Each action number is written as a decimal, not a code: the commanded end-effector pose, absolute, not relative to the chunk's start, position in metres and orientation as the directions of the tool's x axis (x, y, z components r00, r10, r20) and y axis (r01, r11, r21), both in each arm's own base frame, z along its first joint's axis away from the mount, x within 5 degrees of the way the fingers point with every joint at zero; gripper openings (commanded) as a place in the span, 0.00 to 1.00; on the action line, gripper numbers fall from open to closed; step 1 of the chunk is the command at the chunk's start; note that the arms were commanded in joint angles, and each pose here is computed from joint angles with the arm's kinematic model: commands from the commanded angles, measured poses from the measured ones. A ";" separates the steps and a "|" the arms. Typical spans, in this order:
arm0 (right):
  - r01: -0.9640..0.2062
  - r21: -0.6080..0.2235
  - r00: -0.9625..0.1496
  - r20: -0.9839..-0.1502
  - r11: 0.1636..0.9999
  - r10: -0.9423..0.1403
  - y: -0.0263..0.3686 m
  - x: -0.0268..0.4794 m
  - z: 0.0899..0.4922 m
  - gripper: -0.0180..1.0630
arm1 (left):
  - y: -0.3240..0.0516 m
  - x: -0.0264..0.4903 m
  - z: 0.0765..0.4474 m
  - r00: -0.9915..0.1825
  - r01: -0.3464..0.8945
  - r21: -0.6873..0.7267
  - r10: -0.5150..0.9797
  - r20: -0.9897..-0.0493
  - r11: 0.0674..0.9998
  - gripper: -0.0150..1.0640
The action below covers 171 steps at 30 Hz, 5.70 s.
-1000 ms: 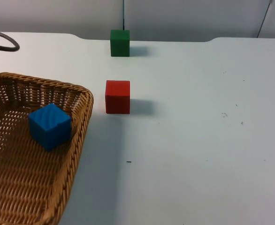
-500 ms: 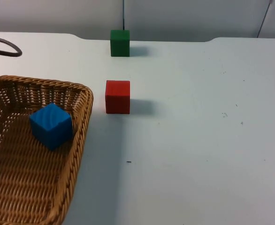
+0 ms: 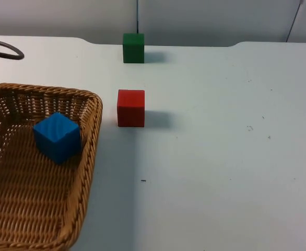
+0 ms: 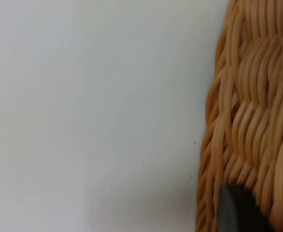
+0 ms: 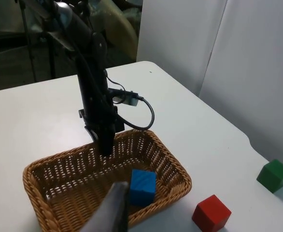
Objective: Pick up the basket with the left hand and place the blue cube into the basket with the right hand.
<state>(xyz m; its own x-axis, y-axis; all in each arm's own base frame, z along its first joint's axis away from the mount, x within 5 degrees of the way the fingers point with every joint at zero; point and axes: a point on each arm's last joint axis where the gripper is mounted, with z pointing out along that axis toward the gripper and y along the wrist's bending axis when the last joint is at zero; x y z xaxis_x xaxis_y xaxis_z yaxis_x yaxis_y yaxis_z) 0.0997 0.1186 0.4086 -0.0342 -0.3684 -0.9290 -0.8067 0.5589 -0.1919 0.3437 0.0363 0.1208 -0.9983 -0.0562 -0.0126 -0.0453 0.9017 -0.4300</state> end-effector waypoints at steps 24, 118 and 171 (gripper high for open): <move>-0.804 -0.195 -0.028 -0.931 0.562 -0.364 0.119 0.100 0.408 0.98 | 0.035 0.337 0.136 -1.000 -0.017 -0.429 -0.012 0.015 0.903 0.75; -0.715 -0.118 -0.156 -0.934 0.689 -0.321 -0.007 0.003 0.323 0.98 | 0.001 -0.014 0.283 -0.484 0.093 0.019 0.062 -0.873 0.995 0.74; -0.702 -0.082 -0.276 -0.884 0.708 -0.376 -0.010 0.002 0.278 0.98 | -0.001 -0.007 0.279 -0.458 0.101 0.006 0.052 -0.887 0.995 0.93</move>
<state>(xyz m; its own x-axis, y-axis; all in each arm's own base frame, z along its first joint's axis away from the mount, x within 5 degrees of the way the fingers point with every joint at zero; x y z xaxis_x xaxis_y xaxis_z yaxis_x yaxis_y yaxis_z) 0.0005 -0.0103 0.2784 -0.2882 -0.3806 -0.8787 -0.7049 0.7054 -0.0744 -0.0069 0.0000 0.2793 -0.4670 0.0609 -0.8822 0.0966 0.9952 0.0176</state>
